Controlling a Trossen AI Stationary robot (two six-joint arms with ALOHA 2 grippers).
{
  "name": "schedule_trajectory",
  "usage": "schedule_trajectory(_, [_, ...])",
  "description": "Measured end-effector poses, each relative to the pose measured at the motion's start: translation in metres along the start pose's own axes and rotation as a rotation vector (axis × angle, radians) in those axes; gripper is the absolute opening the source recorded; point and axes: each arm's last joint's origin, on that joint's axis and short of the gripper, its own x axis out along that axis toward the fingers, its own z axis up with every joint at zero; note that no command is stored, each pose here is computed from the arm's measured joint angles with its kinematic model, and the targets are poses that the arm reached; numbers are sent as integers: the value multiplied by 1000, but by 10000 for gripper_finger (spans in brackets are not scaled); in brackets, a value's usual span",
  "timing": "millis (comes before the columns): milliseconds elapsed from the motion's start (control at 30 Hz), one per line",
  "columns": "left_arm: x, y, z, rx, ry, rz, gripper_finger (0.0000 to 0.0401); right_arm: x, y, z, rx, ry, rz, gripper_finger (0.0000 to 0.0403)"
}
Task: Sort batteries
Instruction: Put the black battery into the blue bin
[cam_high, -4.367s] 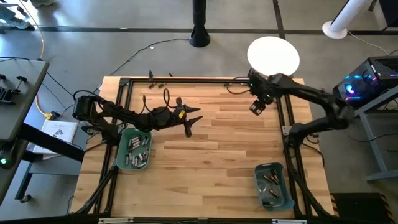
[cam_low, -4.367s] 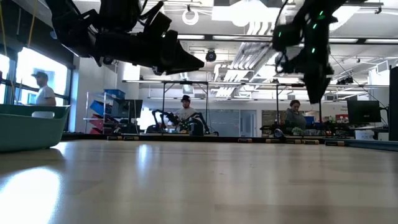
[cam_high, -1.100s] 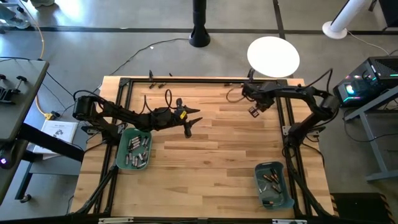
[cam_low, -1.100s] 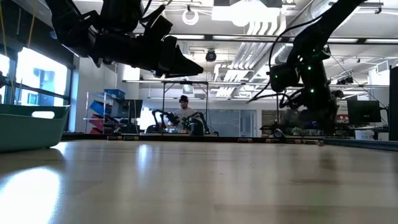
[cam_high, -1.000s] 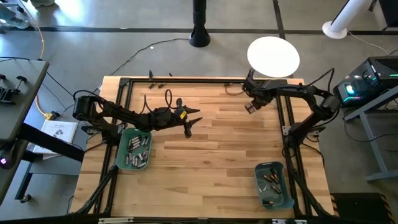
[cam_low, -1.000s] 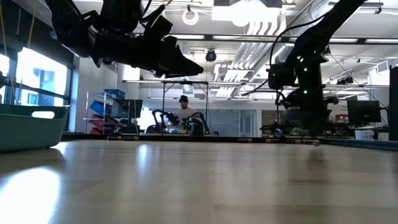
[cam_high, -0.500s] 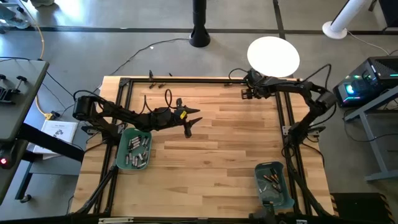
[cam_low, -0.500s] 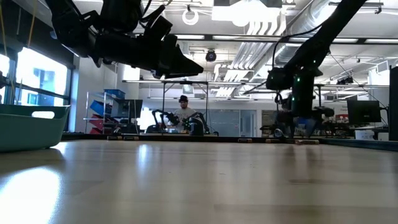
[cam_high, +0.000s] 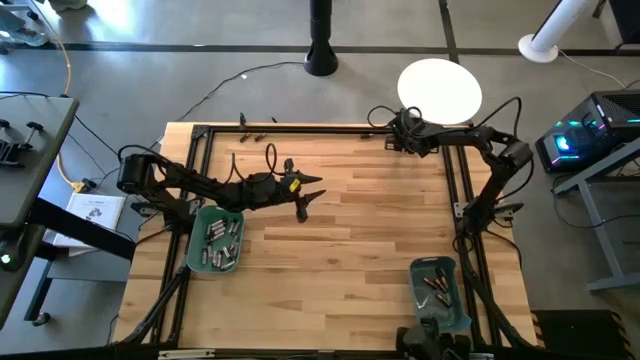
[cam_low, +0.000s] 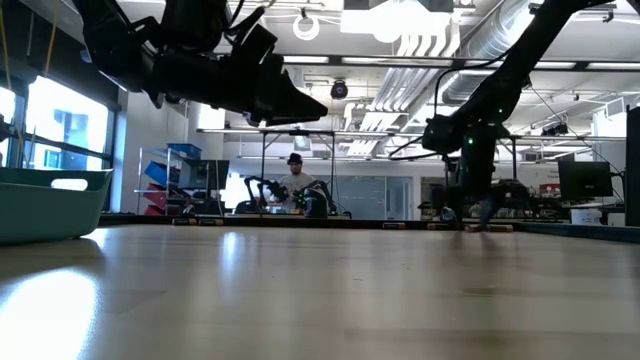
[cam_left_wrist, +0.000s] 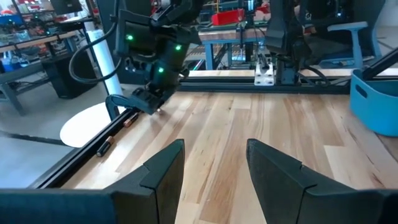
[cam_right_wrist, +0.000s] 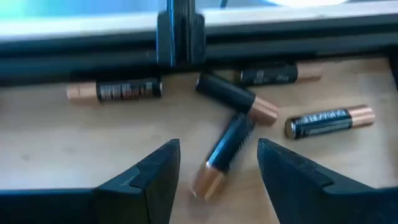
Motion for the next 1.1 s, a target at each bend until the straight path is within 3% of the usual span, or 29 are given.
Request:
schedule_trajectory(300, [-1, -3, 0, 1, -2, -18, 167, 1, -2, 2, 41, 5, 0, 194])
schedule_trajectory(567, [-1, -6, 1, 3, -3, -28, 167, 5, -1, -2, -25, 29, -11, 86])
schedule_trajectory(733, [-2, -8, 1, 4, -3, -32, 167, 4, 0, -4, -108, 54, -2, 27])
schedule_trajectory(933, [-2, -8, -1, 0, 11, -35, 167, -8, 5, -14, -263, 86, 14, 24])
schedule_trajectory(1100, [-2, -8, -1, 0, 12, -35, 167, -52, 8, -28, -410, 74, 39, 24])
